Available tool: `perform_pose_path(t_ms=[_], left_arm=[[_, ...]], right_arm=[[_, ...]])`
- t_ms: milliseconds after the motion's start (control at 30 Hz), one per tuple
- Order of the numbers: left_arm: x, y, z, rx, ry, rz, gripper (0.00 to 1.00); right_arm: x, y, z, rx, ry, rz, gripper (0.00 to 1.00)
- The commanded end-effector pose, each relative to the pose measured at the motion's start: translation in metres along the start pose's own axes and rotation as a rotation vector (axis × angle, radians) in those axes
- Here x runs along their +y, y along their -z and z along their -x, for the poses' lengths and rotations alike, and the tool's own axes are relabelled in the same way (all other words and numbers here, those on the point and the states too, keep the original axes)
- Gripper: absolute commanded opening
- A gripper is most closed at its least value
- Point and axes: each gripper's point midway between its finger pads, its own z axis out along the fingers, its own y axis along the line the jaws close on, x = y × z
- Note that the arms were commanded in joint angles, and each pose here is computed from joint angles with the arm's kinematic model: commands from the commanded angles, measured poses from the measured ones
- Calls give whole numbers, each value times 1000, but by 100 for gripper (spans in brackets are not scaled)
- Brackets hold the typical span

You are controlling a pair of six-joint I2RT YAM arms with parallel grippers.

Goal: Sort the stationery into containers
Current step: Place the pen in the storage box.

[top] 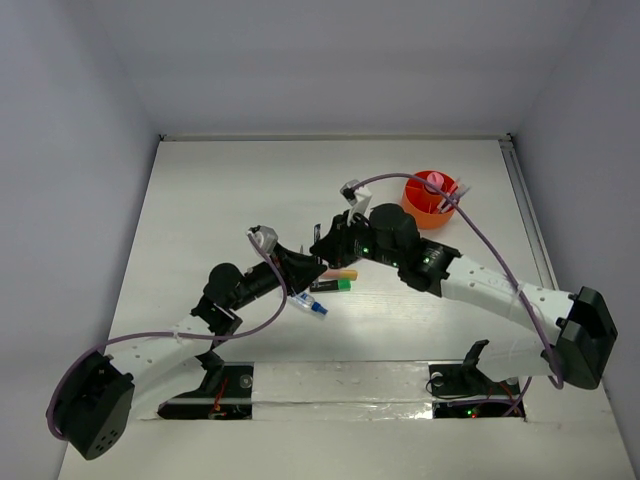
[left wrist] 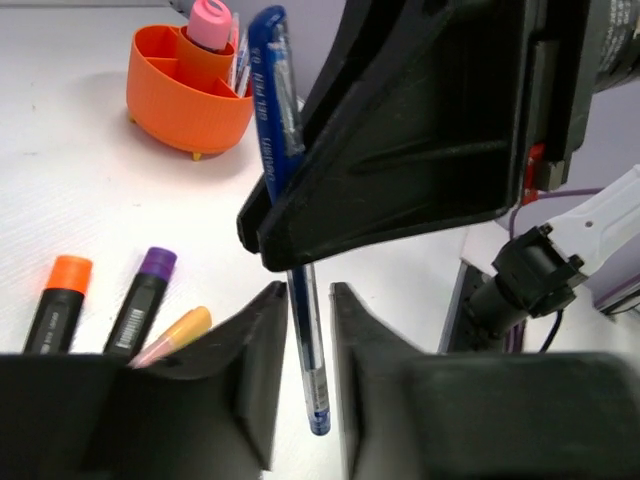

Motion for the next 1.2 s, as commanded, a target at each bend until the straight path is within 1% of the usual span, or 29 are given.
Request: perform_pose_path(t_ms=[0, 67, 100, 167, 200, 233, 300, 400, 433, 467, 500, 567, 600, 667, 733, 800, 933, 1000, 1033, 1167], left_arm=[[-18, -7, 31, -83, -58, -72, 29], [-18, -7, 30, -80, -54, -72, 43], [-17, -7, 31, -85, -55, -65, 52], [-13, -7, 29, -81, -56, -45, 58], [-12, -7, 30, -81, -56, -39, 62], [-13, -6, 30, -83, -57, -39, 64], [-11, -3, 30, -90, -60, -23, 69], [-7, -3, 29, -78, -64, 0, 70], [-7, -2, 29, -82, -64, 0, 71], [-7, -2, 30, -87, -64, 0, 71], [-7, 0, 30, -92, -60, 4, 70], [-5, -1, 30, -88, -55, 13, 70], [-5, -1, 30, -85, -52, 17, 70], [-5, -1, 29, -80, -50, 16, 70], [-5, -1, 28, -79, -52, 15, 70], [-6, -1, 27, -71, -46, 9, 69], [-4, 0, 26, -74, -45, 17, 68], [-3, 0, 26, -73, -43, 27, 67], [-3, 1, 26, -76, -44, 27, 67], [3, 3, 28, -88, -49, 64, 67]], right_arm=[[2, 10, 39, -123, 16, -30, 3], [-11, 13, 46, -148, 21, -95, 1], [-26, 19, 55, -181, 24, -148, 0], [-50, 26, 66, -224, 11, -223, 0], [-71, 35, 75, -253, -5, -273, 0], [-82, 40, 81, -274, -7, -301, 0], [-121, 59, 97, -349, -19, -433, 0], [-164, 88, 115, -451, -21, -607, 0], [-187, 105, 121, -488, -31, -693, 0], [-201, 116, 124, -515, -36, -756, 0], [-219, 135, 131, -574, -40, -856, 0], [-250, 165, 131, -624, -62, -982, 0], [-259, 178, 134, -663, -65, -1033, 0], [-280, 201, 133, -697, -86, -1115, 0], [-291, 215, 135, -727, -80, -1174, 0], [-308, 227, 136, -729, -89, -1235, 0], [-327, 235, 138, -732, -86, -1286, 0], [-332, 229, 139, -711, -68, -1290, 0], [-342, 226, 139, -691, -74, -1309, 0], [-353, 210, 139, -661, -70, -1286, 0]])
